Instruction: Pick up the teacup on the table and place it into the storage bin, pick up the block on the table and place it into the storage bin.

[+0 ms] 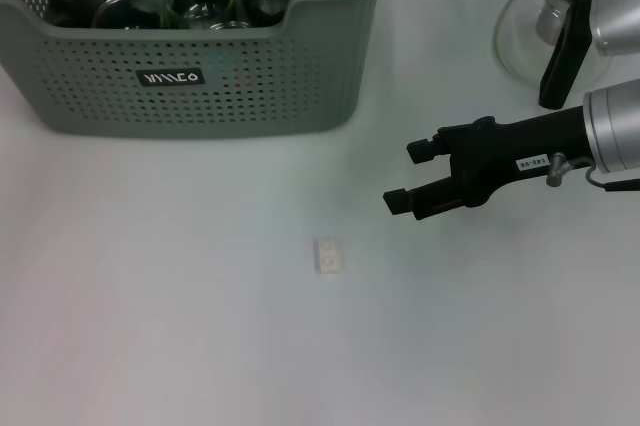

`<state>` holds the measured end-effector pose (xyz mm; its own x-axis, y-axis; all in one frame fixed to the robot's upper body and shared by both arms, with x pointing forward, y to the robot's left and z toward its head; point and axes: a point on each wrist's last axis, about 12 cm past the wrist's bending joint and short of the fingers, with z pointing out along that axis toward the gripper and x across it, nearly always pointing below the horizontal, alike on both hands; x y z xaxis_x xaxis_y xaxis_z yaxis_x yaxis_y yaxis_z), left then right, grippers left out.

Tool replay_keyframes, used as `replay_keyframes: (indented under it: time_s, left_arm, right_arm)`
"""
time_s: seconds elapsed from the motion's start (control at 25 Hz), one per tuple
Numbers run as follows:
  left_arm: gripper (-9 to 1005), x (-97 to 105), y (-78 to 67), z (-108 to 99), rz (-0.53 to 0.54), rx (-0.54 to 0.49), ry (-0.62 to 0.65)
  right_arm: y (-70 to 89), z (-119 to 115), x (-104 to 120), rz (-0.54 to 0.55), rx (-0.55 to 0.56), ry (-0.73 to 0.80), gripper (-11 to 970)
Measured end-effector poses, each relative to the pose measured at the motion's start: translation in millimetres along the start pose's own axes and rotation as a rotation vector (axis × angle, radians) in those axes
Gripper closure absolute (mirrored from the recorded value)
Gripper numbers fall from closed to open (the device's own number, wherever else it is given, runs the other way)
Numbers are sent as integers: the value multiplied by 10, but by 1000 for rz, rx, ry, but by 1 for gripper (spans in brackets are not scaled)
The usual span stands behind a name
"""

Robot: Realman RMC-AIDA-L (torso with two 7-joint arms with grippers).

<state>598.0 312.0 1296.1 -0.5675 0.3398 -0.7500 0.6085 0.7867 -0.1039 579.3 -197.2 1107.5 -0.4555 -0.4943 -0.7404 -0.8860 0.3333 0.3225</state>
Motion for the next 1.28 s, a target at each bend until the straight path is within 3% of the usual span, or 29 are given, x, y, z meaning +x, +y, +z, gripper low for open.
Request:
replay_keyframes:
  time_s: [0.32,0.4,0.52,0.56,0.68,0.72,0.88,1.0,1.12,1.28]
  left_arm:
    - [751,-59,218,270,-27,-56,-7]
    - [660,-62,200,278,1,-44,3]
    - [523,-65,43,231,75,82,10]
    - [454,-48,-88,192,127,194,14]
    - [282,-36,-135,181,146,234,17]
    - [247,86,-371,181,240,435,48]
    - [135,330,-593,399,316,564,123]
    - [108,576,-813,731,364,670,214]
    - [80,666,-940,927,375,683,265]
    - [44,770,-1154,1237,451,612,388]
  right_arm:
    - [14,1,1,0,-12,3,12]
    - [13,-3,0,3,-13,1,12]
    - [10,-9,-4,3,-11,-1,12]
    - [8,-13,-6,3,-9,-2,12]
    - [1,-23,-6,2,-6,-1,12]
    - [-4,-27,-3,2,-3,-1,12]
    - [-19,-41,5,3,5,-2,12]
    - [-25,-43,9,6,8,-4,12]
    - [-27,-43,4,6,9,-5,12]
    - [-33,-48,-7,6,10,-9,12]
